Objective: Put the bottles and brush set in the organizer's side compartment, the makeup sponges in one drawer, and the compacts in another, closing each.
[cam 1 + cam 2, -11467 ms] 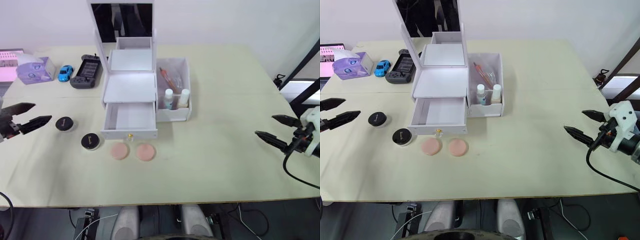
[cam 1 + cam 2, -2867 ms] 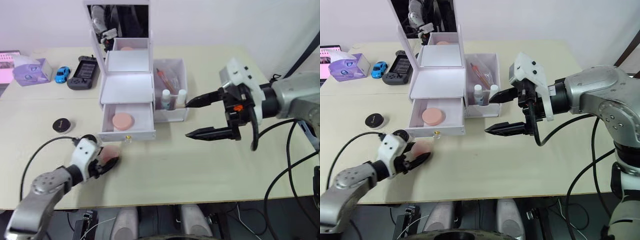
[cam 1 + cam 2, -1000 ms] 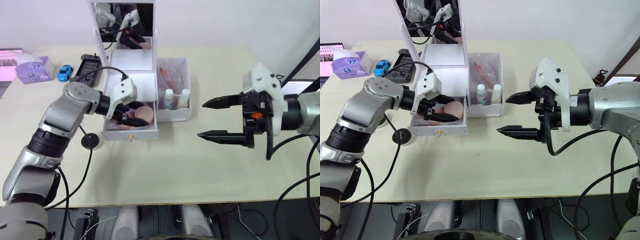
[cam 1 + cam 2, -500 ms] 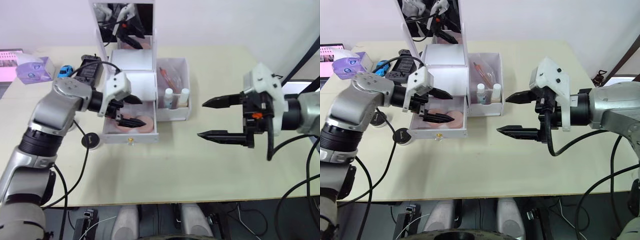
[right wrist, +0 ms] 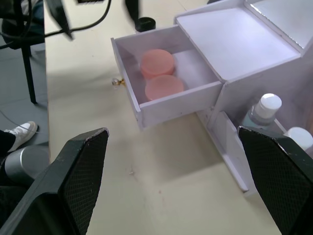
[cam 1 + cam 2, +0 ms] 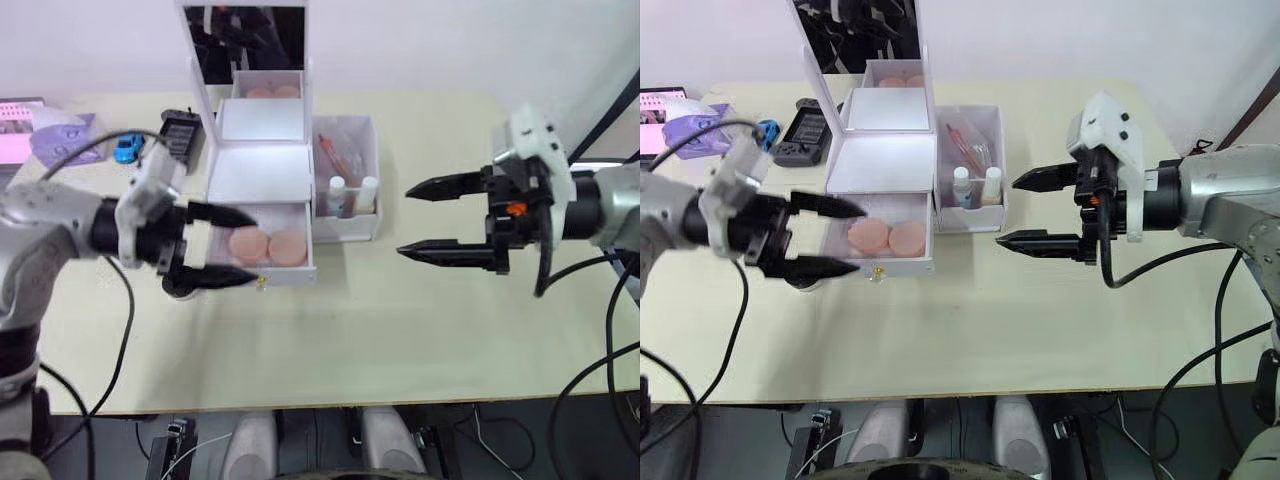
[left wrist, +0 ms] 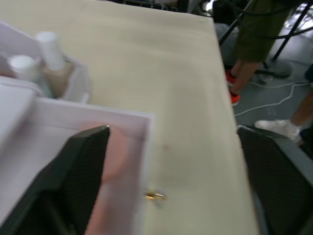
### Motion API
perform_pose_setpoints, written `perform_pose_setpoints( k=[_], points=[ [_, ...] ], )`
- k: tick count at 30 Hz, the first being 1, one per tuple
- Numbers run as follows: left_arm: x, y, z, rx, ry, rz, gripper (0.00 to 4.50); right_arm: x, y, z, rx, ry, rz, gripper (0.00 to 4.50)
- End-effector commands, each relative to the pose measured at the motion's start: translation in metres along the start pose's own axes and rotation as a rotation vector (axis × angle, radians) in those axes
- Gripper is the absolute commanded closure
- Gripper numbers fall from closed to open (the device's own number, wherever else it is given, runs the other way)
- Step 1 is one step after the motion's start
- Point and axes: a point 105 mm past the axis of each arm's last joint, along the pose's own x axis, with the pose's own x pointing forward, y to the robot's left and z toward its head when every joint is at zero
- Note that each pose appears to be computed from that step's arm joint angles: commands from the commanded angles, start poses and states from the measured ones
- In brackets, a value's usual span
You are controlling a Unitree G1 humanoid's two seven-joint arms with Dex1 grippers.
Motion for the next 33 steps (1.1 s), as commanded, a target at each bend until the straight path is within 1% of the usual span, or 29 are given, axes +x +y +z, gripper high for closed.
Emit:
perform_pose_setpoints(
  k=[1, 3, 4, 5, 6, 10, 16, 19, 20, 22, 25, 27, 29, 33],
  points=[
    [-0.011, -0.016, -0.007, -0.008, -0.001, 0.063, 1.89, -0.004, 0.000, 0.005, -0.047, -0.006, 0.010, 0.00],
    [-0.014, -0.019, -0.019, -0.052, -0.009, 0.114, 2.94, -0.004, 0.001, 0.004, -0.053, -0.005, 0.024, 0.00],
    [-0.016, -0.020, -0.023, -0.073, -0.025, 0.135, 3.42, -0.004, 0.001, 0.004, -0.057, -0.003, 0.028, 0.00],
    [-0.017, -0.021, -0.026, -0.104, -0.048, 0.155, 4.02, -0.004, 0.001, 0.003, -0.063, 0.001, 0.030, 0.00],
    [-0.020, -0.022, -0.033, -0.139, -0.065, 0.184, 4.47, -0.004, 0.001, 0.003, -0.071, 0.003, 0.032, 0.00],
    [-0.023, -0.030, -0.060, -0.212, -0.081, 0.267, 4.47, -0.002, 0.001, 0.008, -0.090, -0.017, 0.041, 0.00],
    [-0.008, -0.033, -0.079, -0.207, -0.133, 0.426, 4.47, 0.000, 0.004, 0.003, -0.090, -0.019, 0.037, 0.00],
    [-0.004, -0.029, -0.087, -0.203, -0.175, 0.582, 4.47, 0.000, 0.005, 0.002, -0.083, -0.028, 0.040, 0.00],
    [-0.002, -0.029, -0.092, -0.195, -0.171, 0.638, 4.47, 0.000, 0.005, 0.002, -0.082, -0.030, 0.039, 0.00],
    [0.003, -0.030, -0.095, -0.212, -0.211, 0.727, 4.47, 0.000, 0.006, 0.002, -0.079, -0.035, 0.041, 0.00],
    [0.011, -0.029, -0.094, -0.217, -0.256, 0.798, 4.47, -0.001, 0.007, 0.002, -0.078, -0.037, 0.044, 0.00],
    [0.017, -0.027, -0.096, -0.201, -0.249, 0.821, 4.47, -0.002, 0.007, 0.002, -0.079, -0.038, 0.046, 0.00],
    [0.021, -0.021, -0.099, -0.184, -0.252, 0.852, 4.47, -0.003, 0.008, 0.003, -0.080, -0.041, 0.048, 0.00],
    [0.026, -0.004, -0.097, -0.140, -0.294, 0.938, 4.47, -0.005, 0.009, 0.004, -0.085, -0.040, 0.048, 0.00]
  ],
)
